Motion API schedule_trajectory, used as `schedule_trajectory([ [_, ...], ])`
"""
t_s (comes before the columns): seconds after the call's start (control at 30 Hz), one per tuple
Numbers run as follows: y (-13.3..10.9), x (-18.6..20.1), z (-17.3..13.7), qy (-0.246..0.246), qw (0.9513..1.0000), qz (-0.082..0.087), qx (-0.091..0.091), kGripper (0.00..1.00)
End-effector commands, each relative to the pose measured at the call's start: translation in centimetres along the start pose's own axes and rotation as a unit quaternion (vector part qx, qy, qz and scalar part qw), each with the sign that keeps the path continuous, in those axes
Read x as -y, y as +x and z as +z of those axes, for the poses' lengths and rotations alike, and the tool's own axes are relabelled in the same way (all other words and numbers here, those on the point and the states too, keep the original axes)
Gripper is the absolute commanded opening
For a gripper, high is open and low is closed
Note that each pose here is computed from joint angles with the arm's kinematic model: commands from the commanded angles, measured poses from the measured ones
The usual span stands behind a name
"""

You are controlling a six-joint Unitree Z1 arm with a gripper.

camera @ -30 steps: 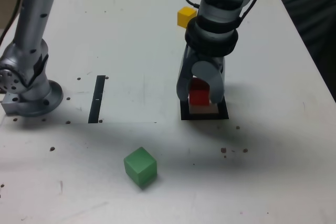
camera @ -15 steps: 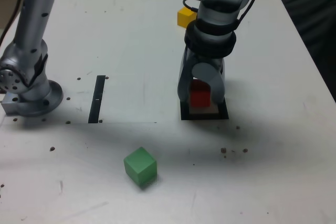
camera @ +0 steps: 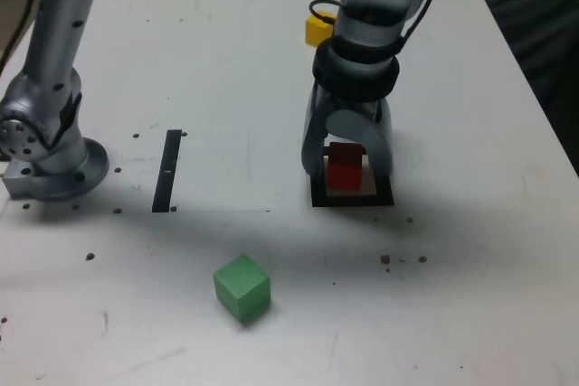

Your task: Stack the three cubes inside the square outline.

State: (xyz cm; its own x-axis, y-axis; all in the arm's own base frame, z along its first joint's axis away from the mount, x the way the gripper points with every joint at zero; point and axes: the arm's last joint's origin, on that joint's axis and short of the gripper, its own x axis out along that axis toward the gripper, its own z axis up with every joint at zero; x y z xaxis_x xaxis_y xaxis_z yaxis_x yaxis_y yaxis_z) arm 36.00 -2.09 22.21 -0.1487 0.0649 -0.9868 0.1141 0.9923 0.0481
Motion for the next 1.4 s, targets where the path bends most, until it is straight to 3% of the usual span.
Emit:
schedule_trajectory([
  [0.0, -1.1, -0.5, -0.8, -0.005, 0.9999, 0.007, 0.014, 1.0],
  [0.13, -2.3, -1.7, -2.2, -0.017, 0.9994, 0.019, 0.023, 1.0],
  [0.27, -3.3, -3.6, -3.5, -0.022, 0.9992, 0.027, 0.02, 1.0],
  [0.4, -4.0, -6.6, -4.7, -0.02, 0.9993, 0.029, 0.009, 1.0],
  [0.8, -5.1, -16.2, -6.7, -0.016, 0.9993, 0.033, 0.004, 1.0],
  [1.37, -3.6, -26.8, -4.9, 0.016, 0.9992, 0.036, -0.007, 0.99],
])
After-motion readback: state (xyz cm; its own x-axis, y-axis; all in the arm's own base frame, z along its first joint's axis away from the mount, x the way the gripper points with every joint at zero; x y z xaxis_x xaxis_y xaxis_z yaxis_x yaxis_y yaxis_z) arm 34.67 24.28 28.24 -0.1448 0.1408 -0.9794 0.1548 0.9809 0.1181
